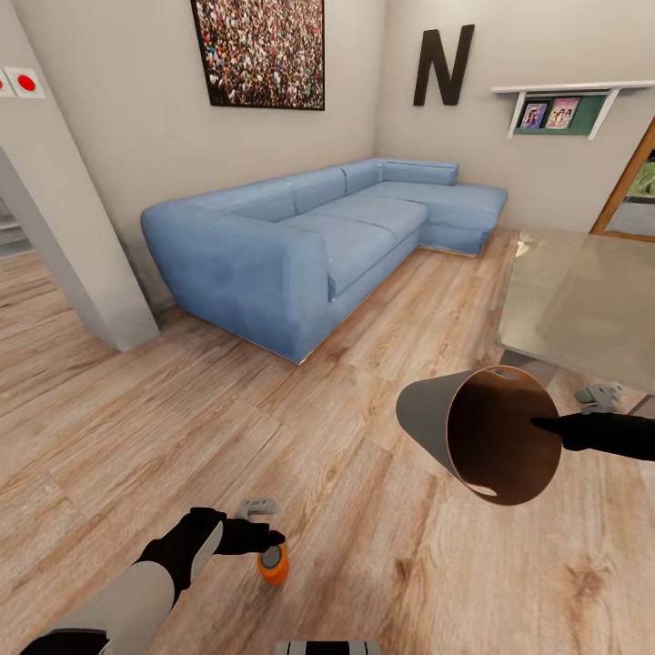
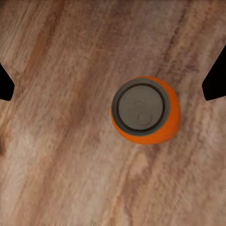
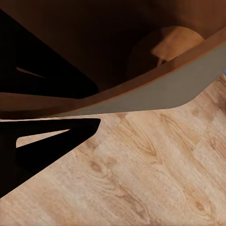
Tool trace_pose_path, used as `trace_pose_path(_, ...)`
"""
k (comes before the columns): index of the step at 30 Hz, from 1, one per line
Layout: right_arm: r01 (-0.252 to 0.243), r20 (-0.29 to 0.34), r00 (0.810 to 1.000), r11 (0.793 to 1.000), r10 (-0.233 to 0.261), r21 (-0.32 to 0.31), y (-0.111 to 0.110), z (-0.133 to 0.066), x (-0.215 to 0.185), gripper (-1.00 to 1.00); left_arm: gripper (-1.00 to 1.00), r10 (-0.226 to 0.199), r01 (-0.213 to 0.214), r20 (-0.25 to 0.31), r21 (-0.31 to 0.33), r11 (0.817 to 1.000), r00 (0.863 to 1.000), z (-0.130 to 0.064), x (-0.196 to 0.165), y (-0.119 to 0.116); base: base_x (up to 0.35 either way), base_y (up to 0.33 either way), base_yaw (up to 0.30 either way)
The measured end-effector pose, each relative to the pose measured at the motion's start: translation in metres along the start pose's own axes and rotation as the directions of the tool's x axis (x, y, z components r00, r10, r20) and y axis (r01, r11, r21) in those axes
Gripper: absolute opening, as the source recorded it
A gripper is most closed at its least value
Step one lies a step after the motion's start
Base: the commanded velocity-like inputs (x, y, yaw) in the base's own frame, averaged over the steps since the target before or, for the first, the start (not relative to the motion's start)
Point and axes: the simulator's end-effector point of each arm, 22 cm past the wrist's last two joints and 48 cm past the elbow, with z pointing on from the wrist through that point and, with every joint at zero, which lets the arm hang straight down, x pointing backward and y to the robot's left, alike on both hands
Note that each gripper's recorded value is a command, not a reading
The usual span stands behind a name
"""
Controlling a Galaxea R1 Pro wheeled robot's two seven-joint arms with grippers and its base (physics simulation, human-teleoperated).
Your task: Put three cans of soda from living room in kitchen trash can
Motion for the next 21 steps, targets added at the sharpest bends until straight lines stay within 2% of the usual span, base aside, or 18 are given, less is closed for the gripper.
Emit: trace_pose_path(21,-0.008,-0.027,1.000,1.000,0.008,-0.003,-0.002,0.012,0.010,-1.00,1.00,-0.013,0.013,-0.020,-0.001,1.000,1.000,0.009,0.009,0.005,0.000,0.000,0.000)
